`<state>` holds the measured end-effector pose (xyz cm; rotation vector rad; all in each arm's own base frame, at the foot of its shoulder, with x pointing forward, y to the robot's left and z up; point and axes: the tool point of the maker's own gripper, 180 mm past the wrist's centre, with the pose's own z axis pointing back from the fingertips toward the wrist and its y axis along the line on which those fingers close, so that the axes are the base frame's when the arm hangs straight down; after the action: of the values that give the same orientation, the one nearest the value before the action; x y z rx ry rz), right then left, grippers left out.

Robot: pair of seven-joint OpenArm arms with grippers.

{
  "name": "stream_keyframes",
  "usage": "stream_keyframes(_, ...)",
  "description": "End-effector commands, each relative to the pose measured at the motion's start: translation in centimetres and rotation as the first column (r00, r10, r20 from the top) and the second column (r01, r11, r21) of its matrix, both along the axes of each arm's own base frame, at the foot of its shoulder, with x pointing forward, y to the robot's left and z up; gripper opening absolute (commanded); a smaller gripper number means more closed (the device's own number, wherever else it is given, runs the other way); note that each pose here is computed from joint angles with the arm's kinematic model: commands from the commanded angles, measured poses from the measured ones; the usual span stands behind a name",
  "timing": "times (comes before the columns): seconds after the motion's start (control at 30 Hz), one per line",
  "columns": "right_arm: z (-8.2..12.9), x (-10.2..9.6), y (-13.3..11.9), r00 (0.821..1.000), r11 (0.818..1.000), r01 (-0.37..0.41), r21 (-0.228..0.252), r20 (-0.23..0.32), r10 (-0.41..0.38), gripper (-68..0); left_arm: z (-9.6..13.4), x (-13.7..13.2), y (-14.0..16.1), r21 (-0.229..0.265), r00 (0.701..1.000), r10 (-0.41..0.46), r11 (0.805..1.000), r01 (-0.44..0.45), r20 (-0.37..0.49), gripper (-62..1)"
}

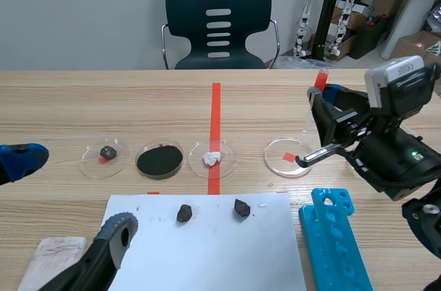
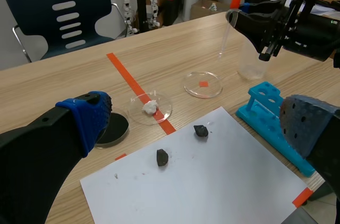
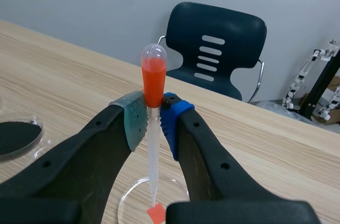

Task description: Draw acid from the petri dish

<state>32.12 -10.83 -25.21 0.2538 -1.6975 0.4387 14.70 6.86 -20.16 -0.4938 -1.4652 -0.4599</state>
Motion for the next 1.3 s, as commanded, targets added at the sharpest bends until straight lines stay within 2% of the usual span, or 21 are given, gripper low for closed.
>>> stream_keyframes(0.0, 1.6, -0.1, -0.2, 0.999, 1.0, -0.003, 0.005, 0.04, 0.003, -59.4, 0.5, 0.0, -0.1, -0.018, 1.0, 0.002, 1.0, -0.002, 0.011, 1.4)
stream_keyframes(0.13, 3.0, -0.9, 0.0, 0.999, 1.0, -0.002, 0.012, 0.045, 0.002, -59.4, 0.5, 0.0, -0.1, -0.019, 1.0, 0.002, 1.0, -0.002, 0.012, 1.4)
stream_keyframes(0.27, 4.2, -1.8, 0.5, 0.999, 1.0, -0.011, -0.009, 0.053, 0.011, -59.4, 0.5, 0.0, -0.1, -0.019, 1.0, 0.002, 1.0, -0.002, 0.012, 1.4)
stream_keyframes(0.5, 5.7, -3.3, 0.9, 0.999, 1.0, -0.013, 0.014, 0.04, 0.013, -59.4, 0.5, 0.0, -0.1, -0.019, 1.0, 0.002, 1.0, -0.002, 0.012, 1.4)
stream_keyframes(0.77, 5.5, -4.1, 1.2, 1.0, 1.0, -0.017, 0.008, 0.02, 0.017, -59.4, 0.5, 0.0, -0.1, -0.018, 1.0, 0.002, 1.0, -0.002, 0.012, 1.4)
stream_keyframes(1.27, 6.3, -4.4, 0.8, 0.999, 1.0, -0.006, -0.006, 0.036, 0.006, -59.4, 0.5, 0.0, -0.1, -0.019, 1.0, 0.002, 1.0, -0.002, 0.012, 1.4)
